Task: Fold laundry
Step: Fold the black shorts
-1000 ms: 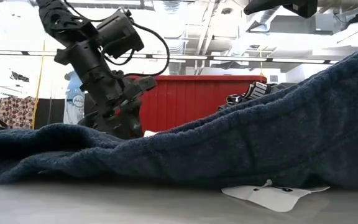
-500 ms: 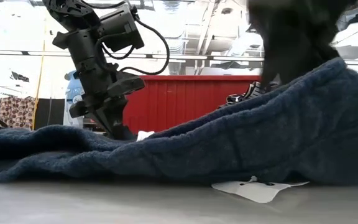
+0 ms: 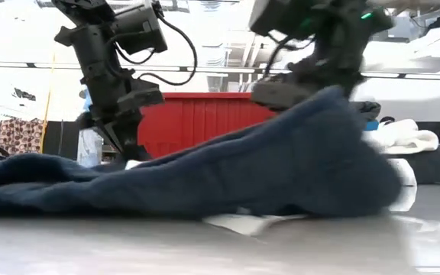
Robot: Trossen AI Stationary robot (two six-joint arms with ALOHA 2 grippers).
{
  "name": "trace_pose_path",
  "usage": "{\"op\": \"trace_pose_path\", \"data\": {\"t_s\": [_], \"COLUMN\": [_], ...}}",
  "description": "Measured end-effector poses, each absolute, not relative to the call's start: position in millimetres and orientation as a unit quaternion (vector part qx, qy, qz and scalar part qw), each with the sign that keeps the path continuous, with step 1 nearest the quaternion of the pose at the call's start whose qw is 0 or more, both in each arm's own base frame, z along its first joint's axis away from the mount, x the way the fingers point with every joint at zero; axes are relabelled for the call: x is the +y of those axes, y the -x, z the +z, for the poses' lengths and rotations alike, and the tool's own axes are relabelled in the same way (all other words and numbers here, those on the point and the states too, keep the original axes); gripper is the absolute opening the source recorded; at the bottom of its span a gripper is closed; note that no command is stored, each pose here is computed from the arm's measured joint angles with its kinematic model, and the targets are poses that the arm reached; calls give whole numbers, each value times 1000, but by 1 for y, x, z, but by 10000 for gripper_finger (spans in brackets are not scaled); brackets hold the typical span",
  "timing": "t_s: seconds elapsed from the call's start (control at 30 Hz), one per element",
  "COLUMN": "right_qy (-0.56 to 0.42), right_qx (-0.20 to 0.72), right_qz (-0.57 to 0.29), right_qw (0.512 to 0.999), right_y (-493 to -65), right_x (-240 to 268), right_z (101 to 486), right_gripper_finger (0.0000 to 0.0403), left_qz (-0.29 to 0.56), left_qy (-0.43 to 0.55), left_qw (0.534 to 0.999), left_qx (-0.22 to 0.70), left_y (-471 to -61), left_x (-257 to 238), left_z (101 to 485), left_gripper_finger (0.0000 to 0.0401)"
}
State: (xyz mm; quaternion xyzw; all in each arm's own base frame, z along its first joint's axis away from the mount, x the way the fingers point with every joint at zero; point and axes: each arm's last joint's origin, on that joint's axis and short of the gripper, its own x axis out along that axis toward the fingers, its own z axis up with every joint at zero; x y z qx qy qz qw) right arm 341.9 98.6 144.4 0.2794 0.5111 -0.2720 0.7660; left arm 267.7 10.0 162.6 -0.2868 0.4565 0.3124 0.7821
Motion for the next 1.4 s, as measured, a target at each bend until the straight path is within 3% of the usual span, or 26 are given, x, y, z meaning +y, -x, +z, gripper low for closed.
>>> {"op": "trace_pose_path", "data": {"t_s": [0.33, 0.47, 0.6, 0.73, 0.93, 1.4], "right_qy": [-260, -242, -212, -137, -53, 101], "right_qx": [438, 398, 363, 329, 289, 301], "right_qz": [-244, -222, -169, -88, 2, 64], "right_qw": [825, 856, 892, 930, 956, 946], "right_y": [-376, -380, -373, -369, -400, -504], "right_x": [16, 9, 26, 64, 113, 179], "right_z": [153, 195, 240, 257, 237, 207], "right_gripper_finger": [249, 249, 249, 249, 249, 249], "left_qz": [370, 362, 365, 372, 365, 344], "left_qy": [250, 260, 266, 275, 269, 263], "left_qw": [777, 772, 772, 776, 780, 783], "left_qx": [444, 452, 447, 428, 431, 447], "left_y": [-241, -235, -227, -224, -223, -222], "left_x": [20, 24, 26, 31, 33, 31], "left_z": [191, 195, 203, 210, 212, 211], "left_gripper_finger": [0, 0, 0, 0, 0, 0]}}
